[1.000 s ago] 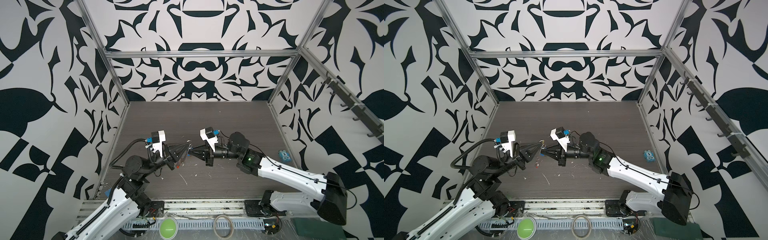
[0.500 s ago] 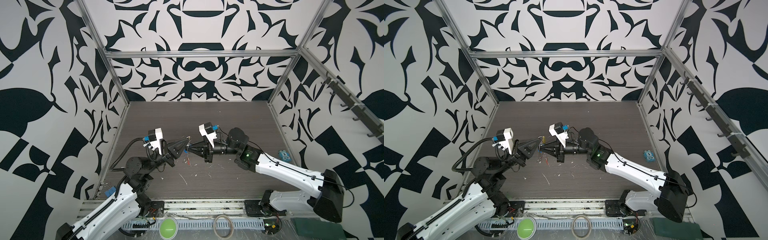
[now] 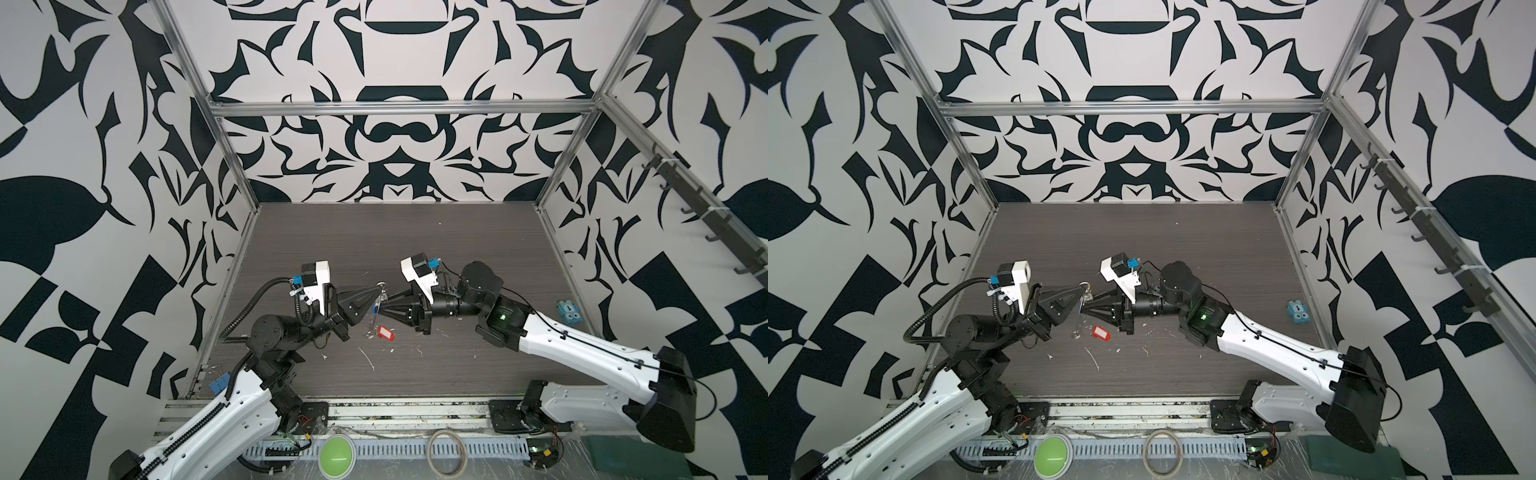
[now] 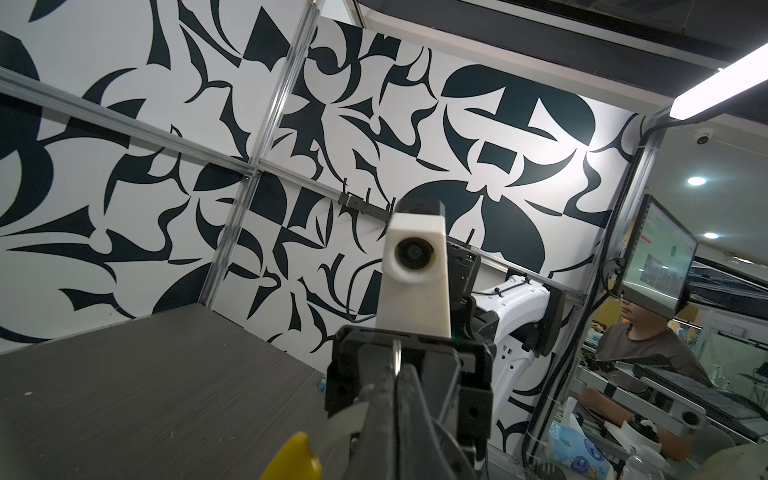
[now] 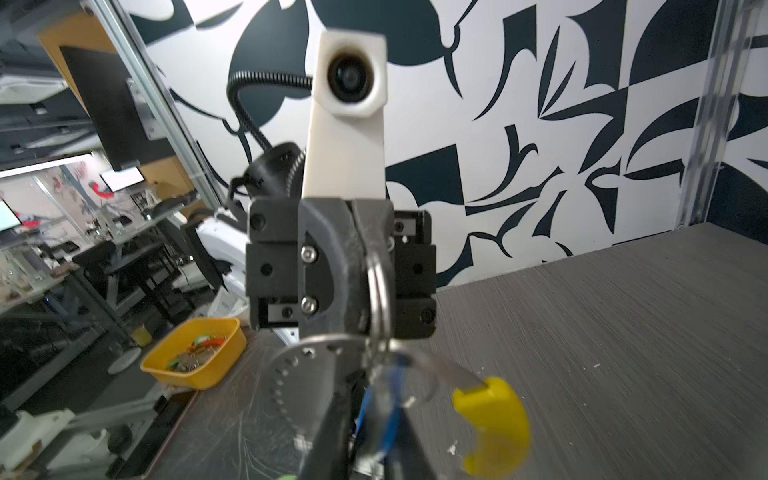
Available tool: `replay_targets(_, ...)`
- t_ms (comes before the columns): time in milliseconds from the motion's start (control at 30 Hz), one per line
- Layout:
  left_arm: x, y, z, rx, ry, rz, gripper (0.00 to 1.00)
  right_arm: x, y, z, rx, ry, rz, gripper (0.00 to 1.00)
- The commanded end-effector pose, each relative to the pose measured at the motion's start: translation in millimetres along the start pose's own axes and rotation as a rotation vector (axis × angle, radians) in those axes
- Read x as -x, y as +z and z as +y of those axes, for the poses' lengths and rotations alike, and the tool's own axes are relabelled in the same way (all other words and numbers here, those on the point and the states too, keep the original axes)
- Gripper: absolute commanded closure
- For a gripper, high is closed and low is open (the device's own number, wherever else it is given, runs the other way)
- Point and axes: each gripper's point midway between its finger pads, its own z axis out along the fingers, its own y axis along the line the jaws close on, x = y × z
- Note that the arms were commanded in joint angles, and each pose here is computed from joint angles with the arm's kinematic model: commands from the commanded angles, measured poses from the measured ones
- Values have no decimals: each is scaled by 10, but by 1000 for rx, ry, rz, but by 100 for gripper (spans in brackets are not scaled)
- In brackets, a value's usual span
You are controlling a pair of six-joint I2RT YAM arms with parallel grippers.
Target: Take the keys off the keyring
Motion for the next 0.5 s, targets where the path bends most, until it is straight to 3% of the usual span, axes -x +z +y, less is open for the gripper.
replay_targets(0, 214, 8, -96, -10, 34, -54, 100, 28, -51, 158, 25, -33, 19, 67)
replay_targets(100, 220, -14, -102, -1, 42, -53, 100, 49, -161, 186, -16, -66, 14, 59)
replay_targets(467, 199, -11, -131, -9, 47, -29, 100, 539, -483, 209, -193, -190, -133, 51)
